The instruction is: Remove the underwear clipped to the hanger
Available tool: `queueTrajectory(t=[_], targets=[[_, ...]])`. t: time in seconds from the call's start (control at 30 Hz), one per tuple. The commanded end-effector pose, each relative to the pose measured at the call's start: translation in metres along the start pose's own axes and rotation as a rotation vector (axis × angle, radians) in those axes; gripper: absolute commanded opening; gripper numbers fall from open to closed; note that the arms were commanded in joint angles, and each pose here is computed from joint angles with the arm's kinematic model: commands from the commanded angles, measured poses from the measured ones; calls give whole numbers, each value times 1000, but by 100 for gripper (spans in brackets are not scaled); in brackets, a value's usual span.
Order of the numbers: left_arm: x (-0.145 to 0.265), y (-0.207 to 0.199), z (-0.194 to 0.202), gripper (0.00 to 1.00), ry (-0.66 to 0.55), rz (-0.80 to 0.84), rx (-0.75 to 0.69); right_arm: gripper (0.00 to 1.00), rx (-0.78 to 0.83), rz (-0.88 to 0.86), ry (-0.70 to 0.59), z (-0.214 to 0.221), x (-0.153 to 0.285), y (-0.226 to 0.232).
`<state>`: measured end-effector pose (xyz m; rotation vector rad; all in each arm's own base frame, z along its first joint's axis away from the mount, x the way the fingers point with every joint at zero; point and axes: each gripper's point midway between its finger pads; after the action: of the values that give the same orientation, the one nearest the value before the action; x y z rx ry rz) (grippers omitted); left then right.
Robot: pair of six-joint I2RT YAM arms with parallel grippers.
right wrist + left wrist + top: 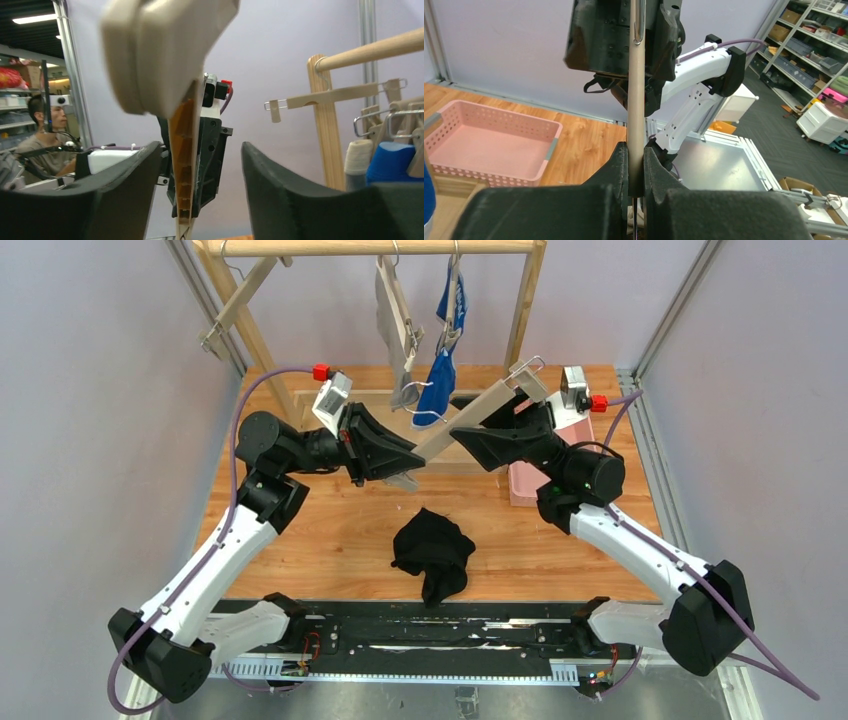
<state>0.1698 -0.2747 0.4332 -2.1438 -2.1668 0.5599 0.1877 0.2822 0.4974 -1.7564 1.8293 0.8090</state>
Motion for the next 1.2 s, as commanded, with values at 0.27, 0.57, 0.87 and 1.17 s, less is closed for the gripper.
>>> queueTrajectory(t=[0.27,0.57,0.87,1.17], targets=[[11,-9,-18,0,-1,-107,-99,79,5,-6,-1,5,3,4],[83,24,-13,0,126,-645,-226,79,42,237,230,48,39,-26],[160,-9,-19,0,65,-940,-265,79,261,662,859,129,149,-63],[219,5,6,0,176,-1272,-128,79,347,715,1419,226,242,-44]])
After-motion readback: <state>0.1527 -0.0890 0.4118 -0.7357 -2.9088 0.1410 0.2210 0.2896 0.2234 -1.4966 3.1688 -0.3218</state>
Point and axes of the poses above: each gripper's point midway between its finger pads, its own x axis back along the fingers, its own y axis along the line the jaws close on, z = x × y, and after that the axes turned 1 degree about x, right-handed
